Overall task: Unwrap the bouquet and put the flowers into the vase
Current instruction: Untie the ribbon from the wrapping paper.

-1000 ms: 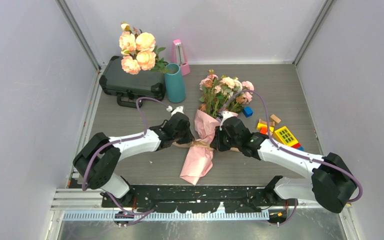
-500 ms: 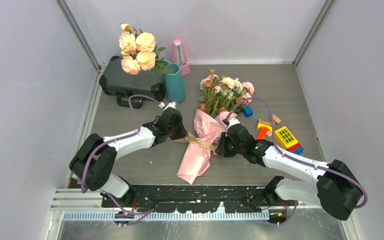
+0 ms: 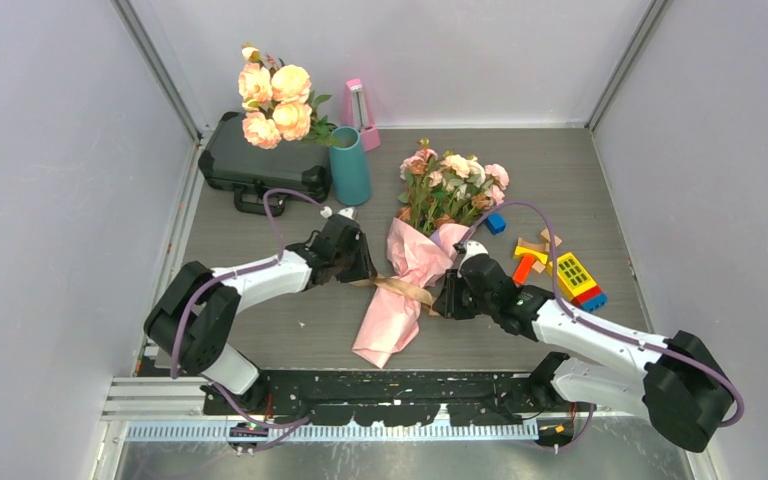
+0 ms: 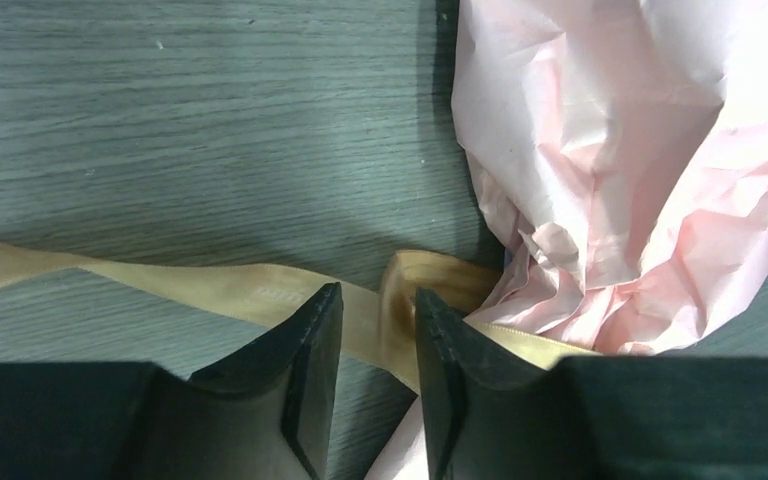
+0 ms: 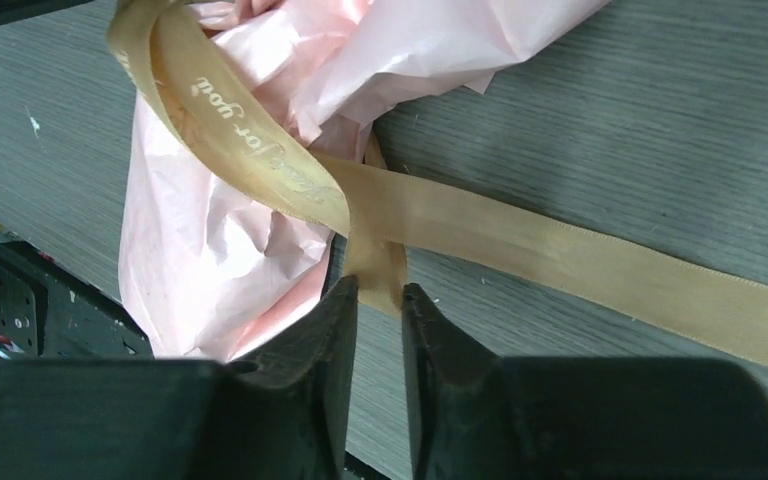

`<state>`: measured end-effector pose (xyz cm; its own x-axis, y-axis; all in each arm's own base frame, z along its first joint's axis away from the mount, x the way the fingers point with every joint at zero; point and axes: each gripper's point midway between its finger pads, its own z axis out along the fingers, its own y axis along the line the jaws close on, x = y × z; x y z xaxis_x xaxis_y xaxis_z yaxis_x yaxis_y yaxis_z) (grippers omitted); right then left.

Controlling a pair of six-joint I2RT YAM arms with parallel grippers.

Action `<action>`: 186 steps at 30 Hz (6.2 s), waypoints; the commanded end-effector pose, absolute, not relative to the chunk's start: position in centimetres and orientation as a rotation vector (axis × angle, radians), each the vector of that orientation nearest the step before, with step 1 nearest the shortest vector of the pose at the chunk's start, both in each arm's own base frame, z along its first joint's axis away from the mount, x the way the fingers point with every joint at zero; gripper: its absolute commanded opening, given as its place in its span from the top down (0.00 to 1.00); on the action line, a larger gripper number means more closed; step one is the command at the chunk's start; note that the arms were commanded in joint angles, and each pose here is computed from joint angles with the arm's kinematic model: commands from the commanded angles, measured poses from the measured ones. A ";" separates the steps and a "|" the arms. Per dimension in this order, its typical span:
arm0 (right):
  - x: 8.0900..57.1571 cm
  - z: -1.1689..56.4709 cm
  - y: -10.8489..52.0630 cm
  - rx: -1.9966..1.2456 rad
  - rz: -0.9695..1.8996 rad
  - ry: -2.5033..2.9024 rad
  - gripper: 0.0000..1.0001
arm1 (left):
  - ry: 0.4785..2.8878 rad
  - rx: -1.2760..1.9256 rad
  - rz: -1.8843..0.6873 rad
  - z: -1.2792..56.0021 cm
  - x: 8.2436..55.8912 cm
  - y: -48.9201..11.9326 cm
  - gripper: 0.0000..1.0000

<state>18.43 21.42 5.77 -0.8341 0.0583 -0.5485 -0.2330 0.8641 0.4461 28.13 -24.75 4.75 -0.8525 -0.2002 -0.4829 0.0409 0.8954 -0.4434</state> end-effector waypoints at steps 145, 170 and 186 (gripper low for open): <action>24.3 10.2 22.3 -0.287 0.652 2.331 0.35 | 2.407 -0.424 -1.095 6.1 24.7 -27.0 0.40; 23.5 7.8 24.0 -0.413 0.730 2.405 0.52 | 2.388 -0.400 -0.987 6.5 25.6 -26.3 0.52; 23.2 8.5 22.9 -0.345 0.695 2.401 0.86 | 2.372 -0.362 -0.929 7.4 26.4 -25.9 0.61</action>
